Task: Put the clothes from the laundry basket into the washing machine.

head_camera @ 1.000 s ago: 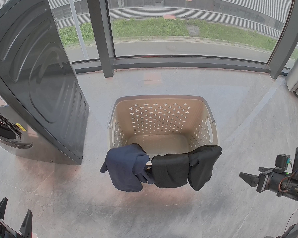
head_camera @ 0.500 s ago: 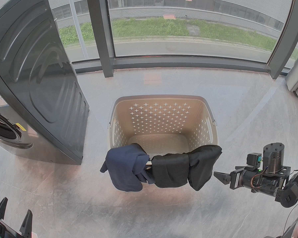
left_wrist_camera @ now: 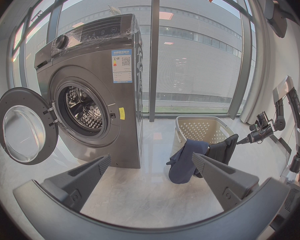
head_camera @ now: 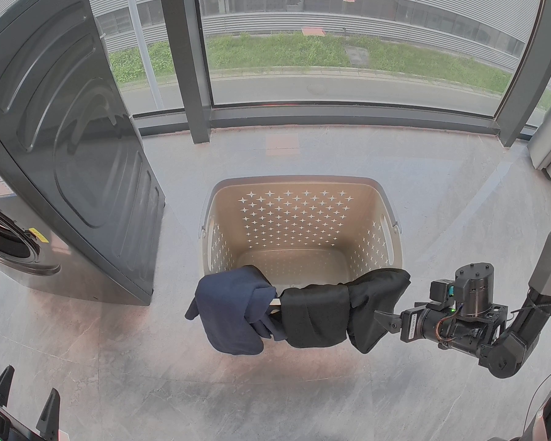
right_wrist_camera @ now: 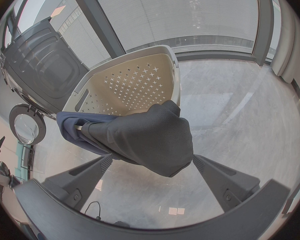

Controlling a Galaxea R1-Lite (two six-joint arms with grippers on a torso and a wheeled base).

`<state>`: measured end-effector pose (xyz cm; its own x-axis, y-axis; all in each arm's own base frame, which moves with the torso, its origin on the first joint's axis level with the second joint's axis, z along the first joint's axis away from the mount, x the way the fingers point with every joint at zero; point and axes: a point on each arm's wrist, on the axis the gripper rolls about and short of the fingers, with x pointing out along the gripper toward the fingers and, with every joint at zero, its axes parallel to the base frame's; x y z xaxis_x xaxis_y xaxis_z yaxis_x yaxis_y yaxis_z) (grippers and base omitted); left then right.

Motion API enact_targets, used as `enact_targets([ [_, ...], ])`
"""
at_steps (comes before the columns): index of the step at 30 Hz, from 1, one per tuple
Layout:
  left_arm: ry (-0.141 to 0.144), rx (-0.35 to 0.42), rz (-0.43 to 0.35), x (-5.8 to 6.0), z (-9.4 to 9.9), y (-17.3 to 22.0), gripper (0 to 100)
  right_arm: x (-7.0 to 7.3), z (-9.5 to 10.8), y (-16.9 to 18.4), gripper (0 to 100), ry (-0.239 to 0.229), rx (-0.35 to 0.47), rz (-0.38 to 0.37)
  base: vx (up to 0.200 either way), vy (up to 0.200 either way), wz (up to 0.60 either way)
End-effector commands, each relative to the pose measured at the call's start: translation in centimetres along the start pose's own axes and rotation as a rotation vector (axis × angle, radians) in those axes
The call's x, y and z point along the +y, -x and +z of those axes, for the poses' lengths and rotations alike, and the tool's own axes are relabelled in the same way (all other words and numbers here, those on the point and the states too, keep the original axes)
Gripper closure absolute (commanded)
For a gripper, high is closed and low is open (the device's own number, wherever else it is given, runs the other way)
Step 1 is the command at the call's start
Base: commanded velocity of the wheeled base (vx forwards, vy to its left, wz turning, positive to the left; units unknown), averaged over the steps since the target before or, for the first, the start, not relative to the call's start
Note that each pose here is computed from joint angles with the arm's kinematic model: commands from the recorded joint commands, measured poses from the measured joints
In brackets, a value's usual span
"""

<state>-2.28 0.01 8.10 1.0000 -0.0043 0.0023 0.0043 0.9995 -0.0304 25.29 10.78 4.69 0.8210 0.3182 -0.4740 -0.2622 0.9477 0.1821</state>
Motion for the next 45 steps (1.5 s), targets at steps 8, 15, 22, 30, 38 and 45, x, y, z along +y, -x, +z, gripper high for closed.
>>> enact_targets([
  [8,0.0,0.001,0.0,0.0,-0.5,0.0,0,-0.2,-0.5,-2.7,0,0.0,0.003,-0.006,0.0,0.0,0.0],
  [15,0.0,0.002,0.0,0.0,-0.5,0.0,0,0.0,0.1,-3.3,0,-0.002,-0.021,0.004,0.0,0.0,0.0],
  [22,0.002,0.001,0.0,0.0,-0.5,0.0,0,0.5,0.3,-3.1,100,0.002,-0.052,0.033,0.0,0.0,0.0],
  [30,0.002,0.001,0.001,0.0,-0.5,0.0,0,1.3,0.6,-0.6,100,0.009,-0.102,0.091,0.0,0.0,0.0],
  [38,0.0,0.001,0.0,0.0,-0.5,0.0,0,3.7,3.0,6.5,100,-0.014,-0.25,0.206,0.0,0.0,0.0],
  [45,0.0,0.001,0.0,0.0,-0.5,0.0,0,3.8,3.9,8.7,100,-0.022,-0.303,0.211,0.0,0.0,0.0],
])
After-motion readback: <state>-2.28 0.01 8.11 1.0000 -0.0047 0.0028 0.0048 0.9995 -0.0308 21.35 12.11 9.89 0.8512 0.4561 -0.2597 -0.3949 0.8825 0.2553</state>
